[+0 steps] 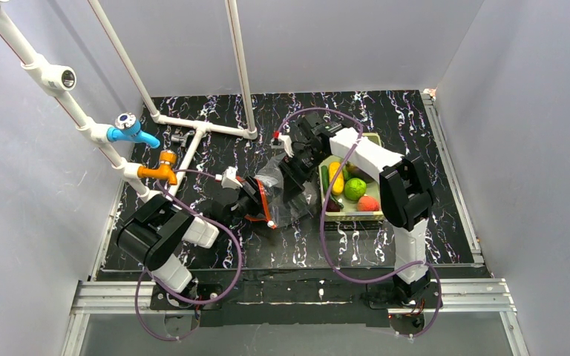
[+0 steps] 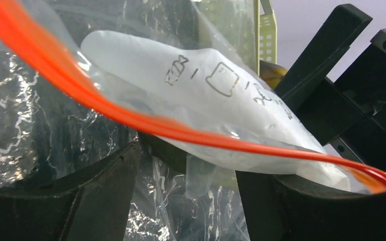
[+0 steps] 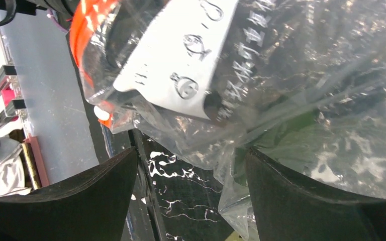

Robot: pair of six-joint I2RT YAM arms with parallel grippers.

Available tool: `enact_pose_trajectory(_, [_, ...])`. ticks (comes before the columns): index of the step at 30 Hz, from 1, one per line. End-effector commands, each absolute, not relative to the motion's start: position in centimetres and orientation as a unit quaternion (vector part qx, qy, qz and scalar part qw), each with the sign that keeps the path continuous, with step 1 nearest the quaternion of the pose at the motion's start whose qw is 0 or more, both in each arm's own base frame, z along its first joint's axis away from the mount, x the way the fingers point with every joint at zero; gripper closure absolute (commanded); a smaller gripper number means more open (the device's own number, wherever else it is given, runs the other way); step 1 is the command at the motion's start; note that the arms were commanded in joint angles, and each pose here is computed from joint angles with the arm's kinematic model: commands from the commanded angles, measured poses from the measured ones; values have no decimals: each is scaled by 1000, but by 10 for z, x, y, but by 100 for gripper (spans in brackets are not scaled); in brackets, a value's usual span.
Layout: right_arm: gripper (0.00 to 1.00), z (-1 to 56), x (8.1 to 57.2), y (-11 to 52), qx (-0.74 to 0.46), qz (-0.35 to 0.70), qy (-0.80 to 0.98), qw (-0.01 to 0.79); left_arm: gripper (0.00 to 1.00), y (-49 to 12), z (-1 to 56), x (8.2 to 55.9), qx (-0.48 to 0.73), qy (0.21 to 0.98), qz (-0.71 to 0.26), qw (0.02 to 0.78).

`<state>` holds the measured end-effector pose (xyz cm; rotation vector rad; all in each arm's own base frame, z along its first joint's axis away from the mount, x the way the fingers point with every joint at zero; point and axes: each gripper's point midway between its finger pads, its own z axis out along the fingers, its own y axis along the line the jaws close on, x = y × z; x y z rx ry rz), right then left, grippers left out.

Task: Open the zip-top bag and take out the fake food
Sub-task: Pick up the fake vegetable from the zipper food storage bag.

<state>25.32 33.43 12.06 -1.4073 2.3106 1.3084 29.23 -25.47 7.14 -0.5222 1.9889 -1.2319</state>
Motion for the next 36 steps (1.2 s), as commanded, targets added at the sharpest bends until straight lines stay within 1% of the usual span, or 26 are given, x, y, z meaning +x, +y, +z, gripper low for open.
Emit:
enact_pose_trajectory(1, [16, 156, 283, 322, -473, 404, 769, 147, 33, -248, 71, 295, -226, 779, -455, 366])
enact_pose_trajectory(4, [16, 152, 296, 309, -475, 348, 788, 179, 34, -253, 70, 297, -222, 782, -459, 359])
enact_pose_trajectory(7, [16, 135, 309, 297, -471, 296, 809, 187, 34, -257, 68, 298, -219, 782, -463, 355])
enact_pose_trajectory(8, [16, 129, 306, 297, -397, 297, 854, 158, 35, -258, 68, 298, -217, 782, -465, 355])
enact_pose_trajectory(9, [16, 119, 311, 292, -446, 278, 834, 167, 34, -259, 68, 298, -214, 782, -467, 353])
enact_pose_trajectory(14, [16, 95, 304, 292, -456, 272, 838, 127, 34, -270, 75, 299, -191, 782, -481, 347])
enact_pose_trajectory(19, [16, 86, 289, 296, -450, 299, 838, 80, 34, -276, 77, 301, -184, 778, -493, 342])
enact_pose_trajectory(25, [16, 99, 257, 312, -432, 393, 811, 20, 34, -275, 74, 301, -195, 778, -493, 336])
enact_pose_trajectory(29, [16, 112, 244, 324, -419, 454, 786, -2, 34, -269, 66, 295, -216, 785, -483, 320])
enact_pose_trajectory(32, [16, 117, 243, 328, -419, 472, 776, 3, 34, -269, 63, 283, -230, 795, -479, 294])
enact_pose_trajectory(34, [16, 116, 246, 328, -424, 467, 776, 13, 34, -266, 58, 271, -238, 817, -454, 265])
enact_pose_trajectory(35, [16, 111, 254, 323, -432, 436, 789, 30, 36, -259, 47, 258, -257, 844, -410, 233])
enact_pose_trajectory(36, [16, 107, 267, 313, -445, 388, 804, 66, 38, -243, 52, 246, -277, 865, -355, 223])
